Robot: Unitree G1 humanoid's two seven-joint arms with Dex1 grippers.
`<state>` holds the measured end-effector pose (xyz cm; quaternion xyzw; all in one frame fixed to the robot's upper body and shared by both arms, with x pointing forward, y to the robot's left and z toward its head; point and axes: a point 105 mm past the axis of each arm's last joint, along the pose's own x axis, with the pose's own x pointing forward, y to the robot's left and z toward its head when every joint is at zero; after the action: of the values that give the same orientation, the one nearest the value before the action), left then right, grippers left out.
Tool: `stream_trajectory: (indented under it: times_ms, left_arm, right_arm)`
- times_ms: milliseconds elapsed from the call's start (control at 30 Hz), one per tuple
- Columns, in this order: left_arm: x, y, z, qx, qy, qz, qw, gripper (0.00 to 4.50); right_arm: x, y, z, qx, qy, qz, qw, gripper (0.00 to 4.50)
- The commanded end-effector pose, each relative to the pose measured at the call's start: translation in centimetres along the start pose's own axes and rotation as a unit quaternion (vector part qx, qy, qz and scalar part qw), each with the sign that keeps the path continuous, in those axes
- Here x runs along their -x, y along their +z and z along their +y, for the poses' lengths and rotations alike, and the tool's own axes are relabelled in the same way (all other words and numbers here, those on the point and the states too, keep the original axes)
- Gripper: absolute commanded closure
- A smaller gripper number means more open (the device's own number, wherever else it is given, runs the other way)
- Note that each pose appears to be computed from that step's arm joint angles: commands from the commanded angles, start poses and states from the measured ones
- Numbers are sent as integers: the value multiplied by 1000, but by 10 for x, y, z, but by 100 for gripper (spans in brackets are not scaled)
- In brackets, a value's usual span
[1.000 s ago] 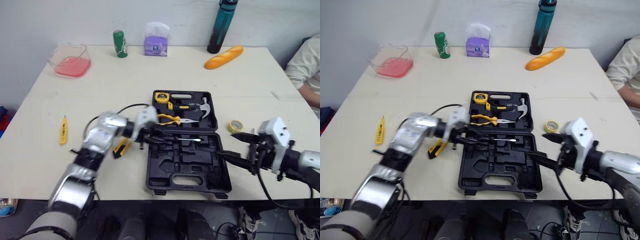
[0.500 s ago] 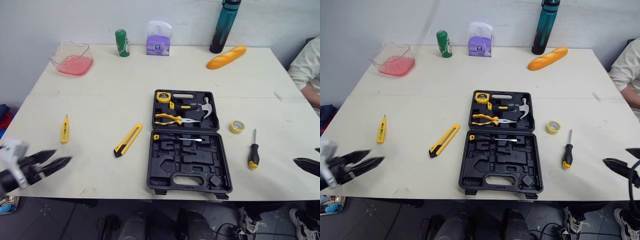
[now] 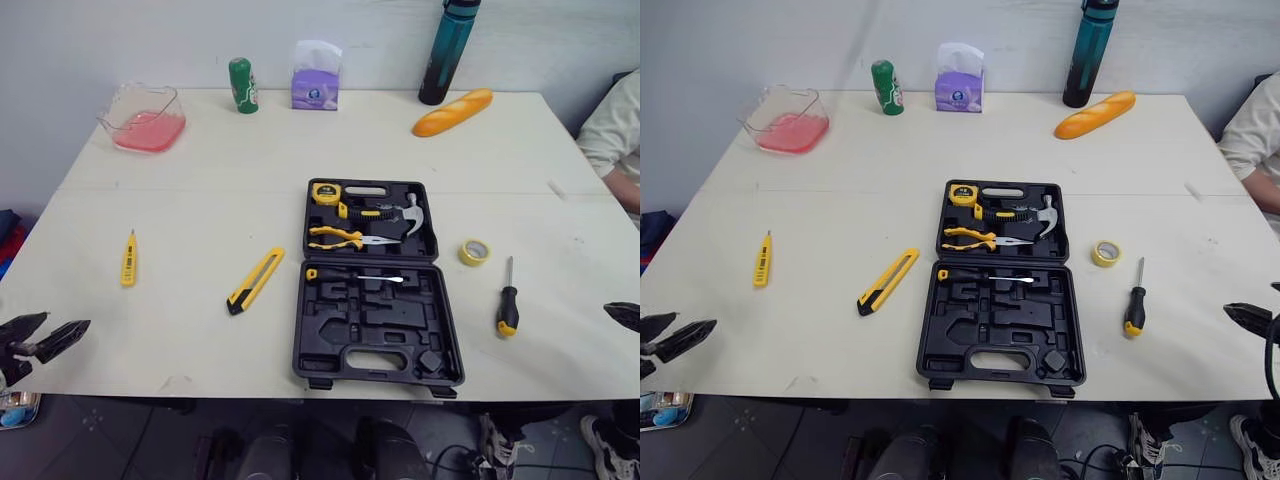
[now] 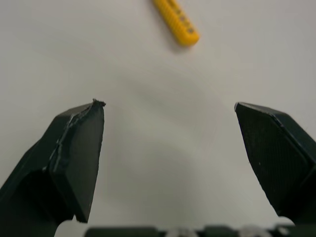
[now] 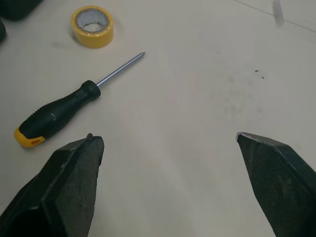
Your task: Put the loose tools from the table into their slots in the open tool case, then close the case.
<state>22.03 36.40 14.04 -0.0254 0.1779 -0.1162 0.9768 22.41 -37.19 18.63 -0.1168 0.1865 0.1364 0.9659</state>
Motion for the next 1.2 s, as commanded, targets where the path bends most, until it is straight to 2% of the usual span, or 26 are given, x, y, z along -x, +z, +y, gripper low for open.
stream_trajectory:
  times_ms: [33,167,300,467,633,800,933,1033,1167,1200]
  left_arm:
    - [-20,27,-71,-30,-153,-22,988,6]
    - [-33,64,-141,-67,-302,-53,950,6]
    - [-48,92,-194,-127,-409,-70,901,6]
    - [-52,92,-248,-173,-546,-51,819,6]
    - [-58,87,-271,-224,-617,-49,753,6]
    - [-66,92,-287,-253,-650,-67,714,6]
    - [-74,97,-294,-257,-657,-83,704,6]
    - [-78,96,-298,-260,-660,-87,700,0]
    - [-79,95,-298,-266,-665,-85,693,0]
    - [-78,95,-298,-266,-665,-84,693,0]
  right_arm:
    - [-13,21,43,-3,34,-40,999,0]
    - [-24,28,65,-33,6,-63,997,0]
    - [-34,23,77,-71,-46,-60,995,0]
    - [-53,9,99,-109,-82,-42,990,0]
    - [-72,-7,111,-145,-135,-33,980,0]
    - [-82,-27,109,-161,-187,-13,969,0]
    - [-86,-35,112,-177,-211,-17,961,0]
    - [-86,-37,114,-191,-223,-22,956,95]
    - [-84,-36,122,-190,-212,-23,958,261]
    - [-83,-35,123,-189,-211,-23,959,314]
